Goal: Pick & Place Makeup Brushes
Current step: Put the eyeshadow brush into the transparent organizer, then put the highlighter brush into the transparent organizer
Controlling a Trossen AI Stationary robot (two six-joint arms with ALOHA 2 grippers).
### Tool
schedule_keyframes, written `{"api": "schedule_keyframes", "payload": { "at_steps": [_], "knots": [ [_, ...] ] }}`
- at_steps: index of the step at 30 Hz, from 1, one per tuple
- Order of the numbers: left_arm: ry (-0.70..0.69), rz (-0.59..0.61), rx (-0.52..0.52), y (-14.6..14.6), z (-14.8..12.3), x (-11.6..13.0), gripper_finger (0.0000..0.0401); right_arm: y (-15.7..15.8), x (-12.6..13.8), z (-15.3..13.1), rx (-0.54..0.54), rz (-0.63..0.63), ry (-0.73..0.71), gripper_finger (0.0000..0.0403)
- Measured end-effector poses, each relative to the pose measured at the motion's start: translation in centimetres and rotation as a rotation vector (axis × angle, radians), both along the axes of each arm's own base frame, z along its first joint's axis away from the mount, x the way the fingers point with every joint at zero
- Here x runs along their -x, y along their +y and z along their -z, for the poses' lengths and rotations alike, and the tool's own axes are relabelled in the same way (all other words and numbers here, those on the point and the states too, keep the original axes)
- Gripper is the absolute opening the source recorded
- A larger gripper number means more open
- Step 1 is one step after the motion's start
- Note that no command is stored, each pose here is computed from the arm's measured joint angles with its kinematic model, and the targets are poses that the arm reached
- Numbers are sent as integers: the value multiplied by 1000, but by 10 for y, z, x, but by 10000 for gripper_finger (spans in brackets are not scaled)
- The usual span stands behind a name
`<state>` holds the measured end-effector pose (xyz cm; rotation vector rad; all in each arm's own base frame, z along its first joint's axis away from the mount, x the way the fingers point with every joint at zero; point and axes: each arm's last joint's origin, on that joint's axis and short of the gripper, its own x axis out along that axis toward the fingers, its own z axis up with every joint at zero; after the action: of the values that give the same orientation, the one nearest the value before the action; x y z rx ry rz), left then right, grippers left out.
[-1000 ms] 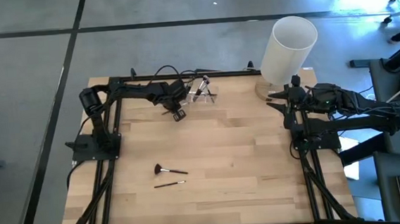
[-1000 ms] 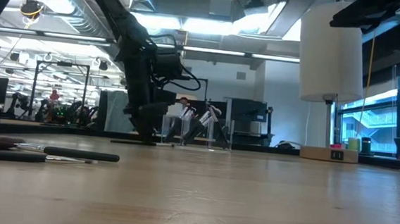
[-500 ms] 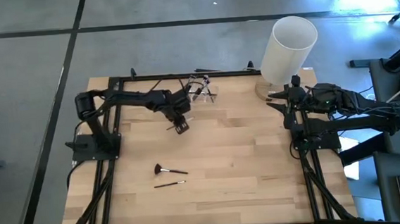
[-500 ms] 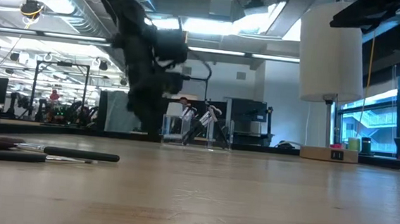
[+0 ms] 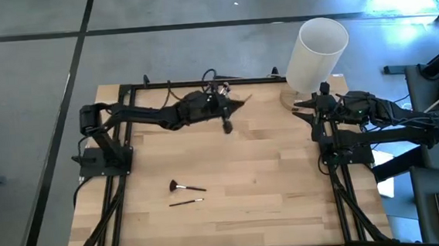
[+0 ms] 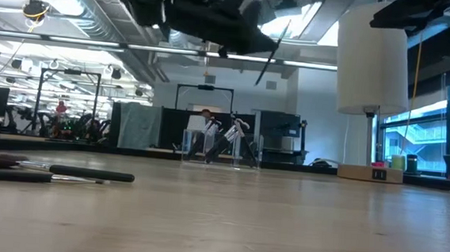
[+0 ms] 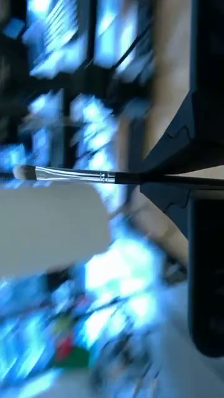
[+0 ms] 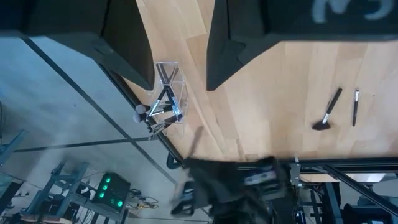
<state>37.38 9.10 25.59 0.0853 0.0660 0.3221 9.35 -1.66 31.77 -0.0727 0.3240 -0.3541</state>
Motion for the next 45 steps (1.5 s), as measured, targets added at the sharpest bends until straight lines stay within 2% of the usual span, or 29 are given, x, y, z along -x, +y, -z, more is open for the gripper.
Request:
{"api": "schedule_keyframes", "payload": {
  "at_steps": [2, 5, 8, 11, 16, 26, 30, 40, 42, 45],
  "knots": [
    [-75, -99, -43, 5, 5, -6, 21, 0, 0, 0, 0, 0, 0, 145],
    [-105, -238, -49, 14, 24, -13, 21, 0, 0, 0, 3, -1, 6, 145],
    [-89, -336, -20, 23, 50, -19, 21, 0, 0, 0, 3, -1, 7, 145],
    [-136, -398, -7, 29, 66, -23, 22, 0, 0, 1, 3, -1, 9, 145],
    [-191, -432, 1, 34, 80, -25, 22, 0, 0, 1, 3, -1, 10, 145],
    [-170, -505, 55, 36, 95, -26, 27, 0, 0, 1, 2, -1, 12, 145],
    [-166, -560, 55, 37, 96, -24, 44, 0, 0, 1, 2, -1, 13, 145],
    [-136, -587, 93, 37, 101, -24, 111, 0, 0, 1, 2, -1, 13, 145],
    [-132, -580, 74, 34, 97, -25, 122, 0, 0, 1, 2, -1, 14, 145],
    [-97, -564, -26, 22, 77, -24, 133, 0, 0, 2, 0, -1, 19, 145]
  ]
}}
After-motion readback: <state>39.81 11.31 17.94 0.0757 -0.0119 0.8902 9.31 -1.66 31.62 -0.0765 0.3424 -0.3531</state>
